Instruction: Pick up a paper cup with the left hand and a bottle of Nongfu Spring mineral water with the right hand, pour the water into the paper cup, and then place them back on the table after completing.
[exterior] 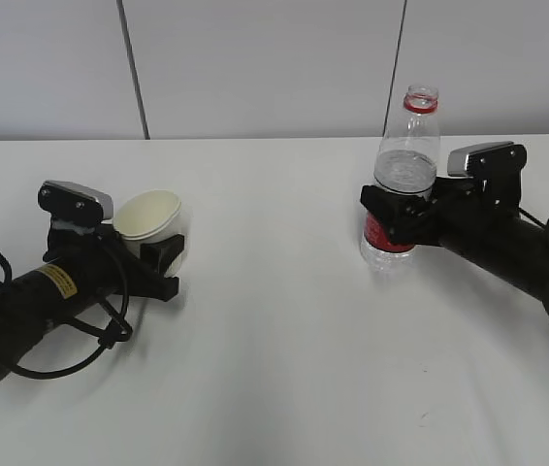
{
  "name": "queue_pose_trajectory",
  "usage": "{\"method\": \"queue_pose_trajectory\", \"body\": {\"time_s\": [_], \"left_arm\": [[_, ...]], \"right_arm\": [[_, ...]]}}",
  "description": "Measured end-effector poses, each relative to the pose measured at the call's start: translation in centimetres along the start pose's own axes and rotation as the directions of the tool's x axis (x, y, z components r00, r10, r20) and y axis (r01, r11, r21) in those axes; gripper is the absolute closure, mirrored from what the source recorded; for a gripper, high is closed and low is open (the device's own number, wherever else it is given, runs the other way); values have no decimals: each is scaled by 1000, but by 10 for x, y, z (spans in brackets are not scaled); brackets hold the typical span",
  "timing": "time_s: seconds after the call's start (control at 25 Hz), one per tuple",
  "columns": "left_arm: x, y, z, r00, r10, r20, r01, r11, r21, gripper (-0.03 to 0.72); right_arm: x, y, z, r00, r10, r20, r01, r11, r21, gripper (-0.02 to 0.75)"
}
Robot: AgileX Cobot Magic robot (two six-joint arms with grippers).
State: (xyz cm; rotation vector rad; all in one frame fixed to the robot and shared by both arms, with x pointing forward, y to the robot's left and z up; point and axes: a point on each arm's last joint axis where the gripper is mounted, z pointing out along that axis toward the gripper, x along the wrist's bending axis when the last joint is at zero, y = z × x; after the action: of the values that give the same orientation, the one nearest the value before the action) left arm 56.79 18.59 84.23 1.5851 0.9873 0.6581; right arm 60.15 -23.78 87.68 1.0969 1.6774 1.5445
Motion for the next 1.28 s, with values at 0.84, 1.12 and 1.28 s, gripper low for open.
{"method": "queue_pose_trajectory", "body": {"time_s": [0.84, 1.12, 1.28], "left_arm": [[-21, 4, 6, 975, 27, 220, -29, 1000, 7, 309], [-43, 7, 13, 952, 29, 304, -30, 1000, -1, 309], [-58, 7, 15, 938, 34, 344, -35, 999, -2, 309]], "right_arm": [[1, -1, 2, 1000, -7, -18, 6, 1000, -8, 278], [2, -1, 2, 999, -17, -39, 17, 1000, -7, 279], [3, -1, 2, 999, -19, -43, 19, 1000, -5, 279]]}}
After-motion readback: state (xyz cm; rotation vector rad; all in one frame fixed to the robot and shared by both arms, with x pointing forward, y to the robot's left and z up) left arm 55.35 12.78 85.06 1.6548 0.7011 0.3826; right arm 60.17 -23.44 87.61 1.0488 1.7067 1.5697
